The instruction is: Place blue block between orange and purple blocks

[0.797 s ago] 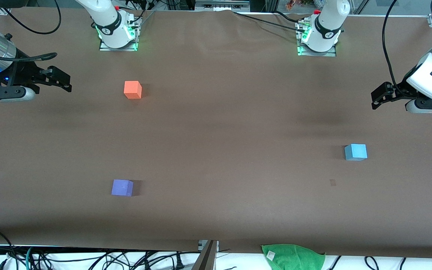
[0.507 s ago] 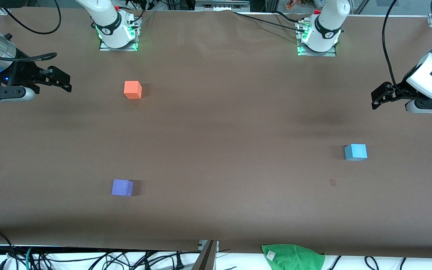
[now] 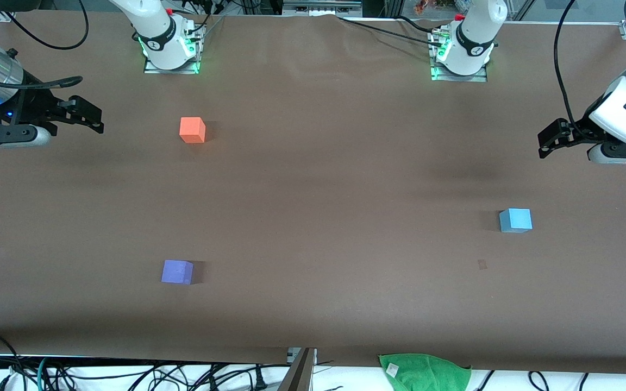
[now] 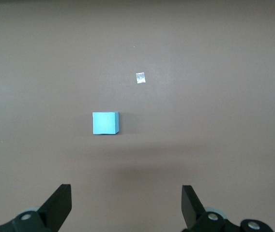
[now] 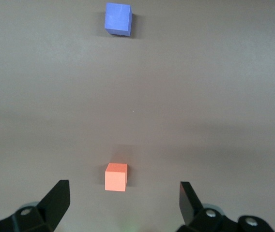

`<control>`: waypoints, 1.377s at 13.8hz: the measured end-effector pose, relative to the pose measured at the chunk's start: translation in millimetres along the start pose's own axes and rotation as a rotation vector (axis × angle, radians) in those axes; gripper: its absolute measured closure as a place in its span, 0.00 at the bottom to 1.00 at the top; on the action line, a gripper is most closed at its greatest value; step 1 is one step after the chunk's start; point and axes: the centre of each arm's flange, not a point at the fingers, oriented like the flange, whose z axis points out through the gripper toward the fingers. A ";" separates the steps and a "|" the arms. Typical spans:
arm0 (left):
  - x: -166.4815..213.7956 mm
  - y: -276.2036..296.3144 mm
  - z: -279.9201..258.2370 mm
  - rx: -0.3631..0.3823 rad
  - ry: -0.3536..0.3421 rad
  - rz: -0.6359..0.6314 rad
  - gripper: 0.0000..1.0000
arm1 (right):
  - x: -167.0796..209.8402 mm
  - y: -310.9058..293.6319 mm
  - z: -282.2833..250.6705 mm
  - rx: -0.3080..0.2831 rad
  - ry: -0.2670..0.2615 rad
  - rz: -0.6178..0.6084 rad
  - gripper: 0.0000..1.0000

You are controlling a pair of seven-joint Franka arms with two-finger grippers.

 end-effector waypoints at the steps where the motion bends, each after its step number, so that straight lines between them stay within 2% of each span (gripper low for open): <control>1: 0.0 0.0 0.0 0.000 0.000 0.000 0.00 | 0.0 0.0 0.0 0.000 0.000 0.000 0.00; 19: -3.6 -0.8 3.0 0.001 -0.034 -0.001 0.00 | 0.0 0.0 0.0 0.000 0.000 0.000 0.00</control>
